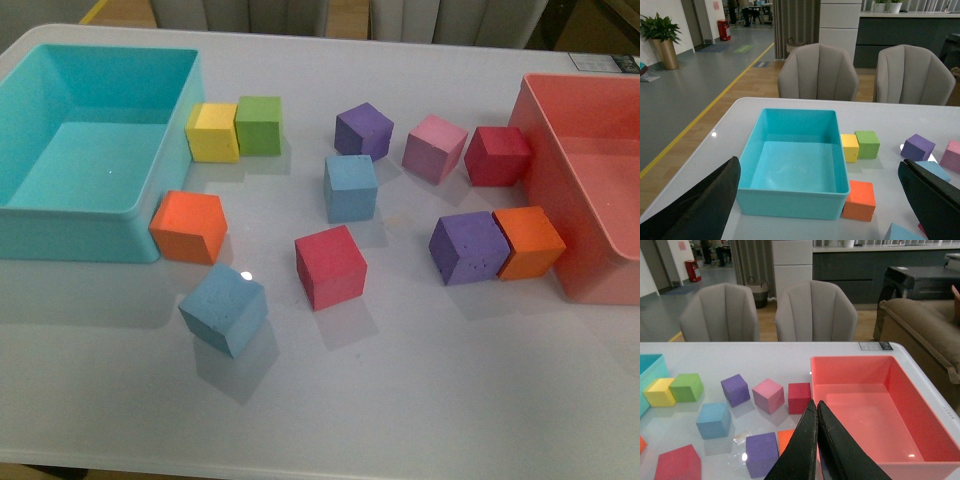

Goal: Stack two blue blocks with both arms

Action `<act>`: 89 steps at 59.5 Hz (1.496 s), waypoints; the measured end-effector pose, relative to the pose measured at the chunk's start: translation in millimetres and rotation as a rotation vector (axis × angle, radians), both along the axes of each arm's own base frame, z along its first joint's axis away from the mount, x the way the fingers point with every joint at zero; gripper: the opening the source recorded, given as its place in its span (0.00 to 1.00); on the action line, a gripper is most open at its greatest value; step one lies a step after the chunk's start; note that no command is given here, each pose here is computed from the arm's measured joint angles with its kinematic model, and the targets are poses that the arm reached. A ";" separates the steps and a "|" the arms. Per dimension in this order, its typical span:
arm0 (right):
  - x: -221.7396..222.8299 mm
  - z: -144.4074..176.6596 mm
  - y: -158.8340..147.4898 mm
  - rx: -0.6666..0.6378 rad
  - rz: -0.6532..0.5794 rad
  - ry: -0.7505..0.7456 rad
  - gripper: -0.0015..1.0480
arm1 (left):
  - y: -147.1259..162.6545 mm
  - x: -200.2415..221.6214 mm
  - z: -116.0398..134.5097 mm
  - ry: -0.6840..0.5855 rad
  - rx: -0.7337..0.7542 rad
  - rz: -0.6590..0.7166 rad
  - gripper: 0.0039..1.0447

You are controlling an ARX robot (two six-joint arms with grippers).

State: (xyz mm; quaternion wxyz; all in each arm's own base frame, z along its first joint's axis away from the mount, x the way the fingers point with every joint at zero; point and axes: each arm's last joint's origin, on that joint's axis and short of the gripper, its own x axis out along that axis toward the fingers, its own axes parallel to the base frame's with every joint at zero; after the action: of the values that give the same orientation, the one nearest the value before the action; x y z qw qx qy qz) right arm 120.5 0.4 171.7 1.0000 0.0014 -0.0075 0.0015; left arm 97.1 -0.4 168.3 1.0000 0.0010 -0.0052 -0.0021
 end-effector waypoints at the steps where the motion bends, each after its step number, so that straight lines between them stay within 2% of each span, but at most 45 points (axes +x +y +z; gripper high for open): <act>1: -0.6 0.0 0.0 0.000 0.000 0.000 0.02 | 0.0 0.0 0.0 0.000 0.000 0.000 0.92; 33: -13.0 -0.4 0.0 0.000 0.000 -0.001 0.02 | 0.0 0.0 0.0 0.000 0.000 0.000 0.92; 37: -19.2 -4.9 0.0 0.000 0.001 0.034 0.02 | 0.0 0.0 0.0 0.000 0.000 0.000 0.92; 52: -23.4 -3.3 -0.1 -0.001 -0.001 0.005 0.03 | 0.0 0.0 0.0 0.000 0.000 0.000 0.92; 79: -23.4 -3.2 -0.1 0.000 -0.001 0.004 0.81 | 0.0 0.0 0.1 0.000 0.000 0.000 0.92; 80: -23.4 -3.2 -0.1 0.000 -0.001 0.004 0.84 | 0.2 0.5 -1.0 0.037 0.014 0.018 0.92; 84: -23.5 -3.2 -0.1 0.000 -0.002 0.004 0.93 | -0.9 1.2 -0.5 0.340 0.115 0.078 0.92; 86: -23.5 -3.1 -0.1 0.000 -0.002 0.003 0.92 | -2.6 3.3 0.6 0.500 0.173 0.072 0.92; 89: -23.5 -3.1 -0.1 0.000 -0.001 0.003 0.91 | -5.6 6.9 -1.2 0.593 0.219 0.046 0.92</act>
State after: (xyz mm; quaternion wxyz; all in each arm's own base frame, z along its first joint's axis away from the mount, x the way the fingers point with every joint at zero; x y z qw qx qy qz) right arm 97.0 0.3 168.6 1.0000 0.0013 -0.0062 0.0012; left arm 104.0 -6.1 167.1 0.9517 0.1081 0.2866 0.0198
